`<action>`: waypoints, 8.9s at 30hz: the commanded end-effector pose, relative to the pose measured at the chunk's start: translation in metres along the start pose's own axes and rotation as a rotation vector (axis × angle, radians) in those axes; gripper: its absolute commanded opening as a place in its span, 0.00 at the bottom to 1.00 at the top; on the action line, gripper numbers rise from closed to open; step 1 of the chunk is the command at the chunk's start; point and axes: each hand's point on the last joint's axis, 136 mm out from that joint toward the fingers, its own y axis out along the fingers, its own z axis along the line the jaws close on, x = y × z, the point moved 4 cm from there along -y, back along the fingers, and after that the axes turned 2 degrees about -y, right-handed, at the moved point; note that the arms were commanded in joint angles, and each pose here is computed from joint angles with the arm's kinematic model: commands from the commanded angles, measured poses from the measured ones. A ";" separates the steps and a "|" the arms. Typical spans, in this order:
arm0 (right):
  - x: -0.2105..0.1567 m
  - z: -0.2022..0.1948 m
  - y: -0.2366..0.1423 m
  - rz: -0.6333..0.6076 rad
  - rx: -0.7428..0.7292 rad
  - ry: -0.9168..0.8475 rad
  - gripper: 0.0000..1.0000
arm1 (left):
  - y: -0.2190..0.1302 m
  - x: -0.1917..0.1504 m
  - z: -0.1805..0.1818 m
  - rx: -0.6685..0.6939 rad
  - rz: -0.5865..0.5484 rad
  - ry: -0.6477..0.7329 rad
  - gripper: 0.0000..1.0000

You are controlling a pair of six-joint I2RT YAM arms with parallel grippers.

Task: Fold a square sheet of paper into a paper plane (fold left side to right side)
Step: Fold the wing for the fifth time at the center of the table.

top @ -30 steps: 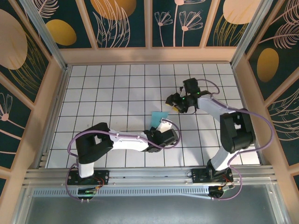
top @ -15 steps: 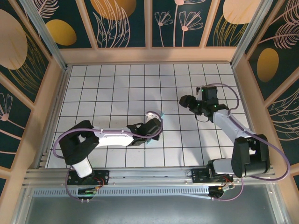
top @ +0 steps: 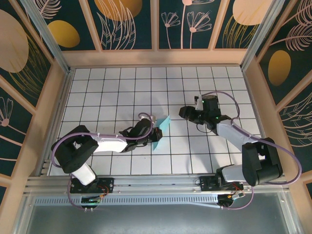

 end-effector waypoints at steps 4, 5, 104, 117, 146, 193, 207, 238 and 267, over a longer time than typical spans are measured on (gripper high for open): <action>-0.012 0.005 0.009 -0.007 0.056 0.051 0.55 | -0.002 0.009 -0.016 -0.199 0.030 -0.161 0.00; -0.013 0.006 0.010 -0.007 0.061 0.063 0.56 | -0.001 0.009 -0.015 -0.208 0.038 -0.179 0.00; -0.078 -0.002 0.097 0.231 -0.099 0.230 0.42 | 0.028 0.022 0.013 -0.216 0.066 -0.321 0.29; -0.077 -0.001 0.097 0.233 -0.104 0.220 0.42 | 0.035 0.022 0.028 -0.112 0.052 -0.305 0.06; -0.058 0.021 0.083 0.179 -0.060 0.197 0.42 | 0.037 0.006 0.071 0.096 0.054 -0.303 0.00; -0.067 0.008 0.095 0.271 -0.200 0.079 0.00 | 0.038 -0.002 0.087 0.174 0.066 -0.302 0.00; -0.077 -0.005 0.092 0.274 -0.241 0.097 0.00 | 0.041 -0.006 0.090 0.167 0.079 -0.315 0.00; -0.094 -0.027 0.079 0.249 -0.303 0.099 0.00 | -0.023 0.042 0.003 -0.011 -0.007 -0.117 0.06; -0.099 -0.025 0.085 0.272 -0.292 0.099 0.00 | 0.018 -0.012 -0.001 -0.029 0.243 -0.111 0.00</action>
